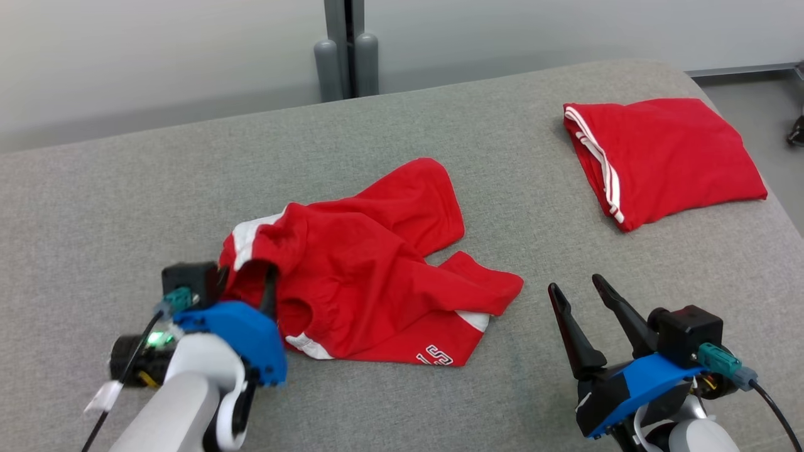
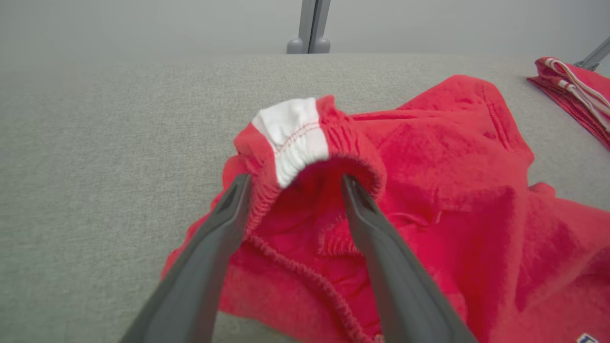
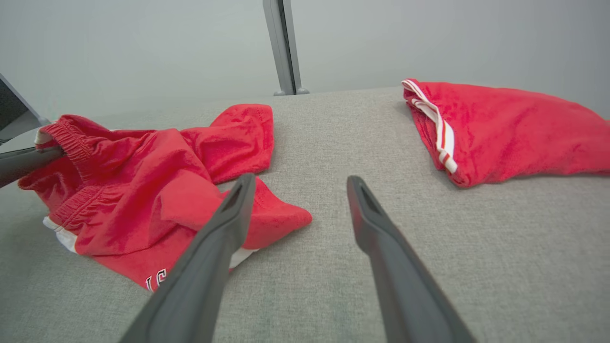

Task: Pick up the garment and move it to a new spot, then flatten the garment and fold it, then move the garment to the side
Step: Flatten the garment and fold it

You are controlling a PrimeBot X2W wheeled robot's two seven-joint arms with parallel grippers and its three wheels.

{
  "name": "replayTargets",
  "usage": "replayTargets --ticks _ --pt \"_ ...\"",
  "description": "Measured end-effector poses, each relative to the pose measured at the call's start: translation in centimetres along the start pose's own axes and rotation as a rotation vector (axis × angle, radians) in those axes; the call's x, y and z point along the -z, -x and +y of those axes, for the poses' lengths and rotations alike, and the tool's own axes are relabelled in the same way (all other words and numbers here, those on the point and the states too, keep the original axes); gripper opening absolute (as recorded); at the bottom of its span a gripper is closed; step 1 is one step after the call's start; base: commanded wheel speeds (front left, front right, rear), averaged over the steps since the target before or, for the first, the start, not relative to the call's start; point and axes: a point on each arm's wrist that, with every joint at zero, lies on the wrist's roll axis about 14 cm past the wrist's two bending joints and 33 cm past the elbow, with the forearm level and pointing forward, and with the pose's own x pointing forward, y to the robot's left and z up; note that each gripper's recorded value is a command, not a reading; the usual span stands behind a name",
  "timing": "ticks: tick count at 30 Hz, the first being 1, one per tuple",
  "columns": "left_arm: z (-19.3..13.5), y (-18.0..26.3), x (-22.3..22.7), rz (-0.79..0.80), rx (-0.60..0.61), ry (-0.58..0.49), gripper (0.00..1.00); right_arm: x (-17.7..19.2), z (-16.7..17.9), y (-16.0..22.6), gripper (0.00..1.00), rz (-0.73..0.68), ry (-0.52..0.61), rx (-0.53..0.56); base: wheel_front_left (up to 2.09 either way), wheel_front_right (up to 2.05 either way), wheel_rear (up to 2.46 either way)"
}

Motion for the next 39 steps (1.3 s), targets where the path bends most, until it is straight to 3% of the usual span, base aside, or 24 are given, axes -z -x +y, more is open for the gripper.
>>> replayTargets --ticks 10,18,25,33,39 --pt "4.3 4.8 1.9 0.062 -0.117 -0.063 1.0 0.3 -0.4 0.0 1.0 -0.004 -0.011 0.015 0.0 0.0 0.0" --pt "-0.4 5.9 -0.3 0.045 0.058 -0.027 1.0 0.6 0.6 -0.7 1.0 0.004 -0.019 -0.015 0.0 0.0 0.0" --pt "-3.9 3.1 0.3 0.176 0.162 0.02 1.0 1.1 0.2 -0.7 1.0 0.014 -0.023 0.001 0.0 0.0 0.0" --pt "-4.2 1.8 3.8 0.373 0.157 0.008 1.0 1.2 -1.7 0.1 1.0 0.006 -0.032 0.061 0.0 0.0 0.0" --pt "-5.0 1.7 4.0 0.393 0.193 0.037 1.0 1.4 -2.0 0.2 1.0 0.008 -0.035 0.073 0.0 0.0 0.0"
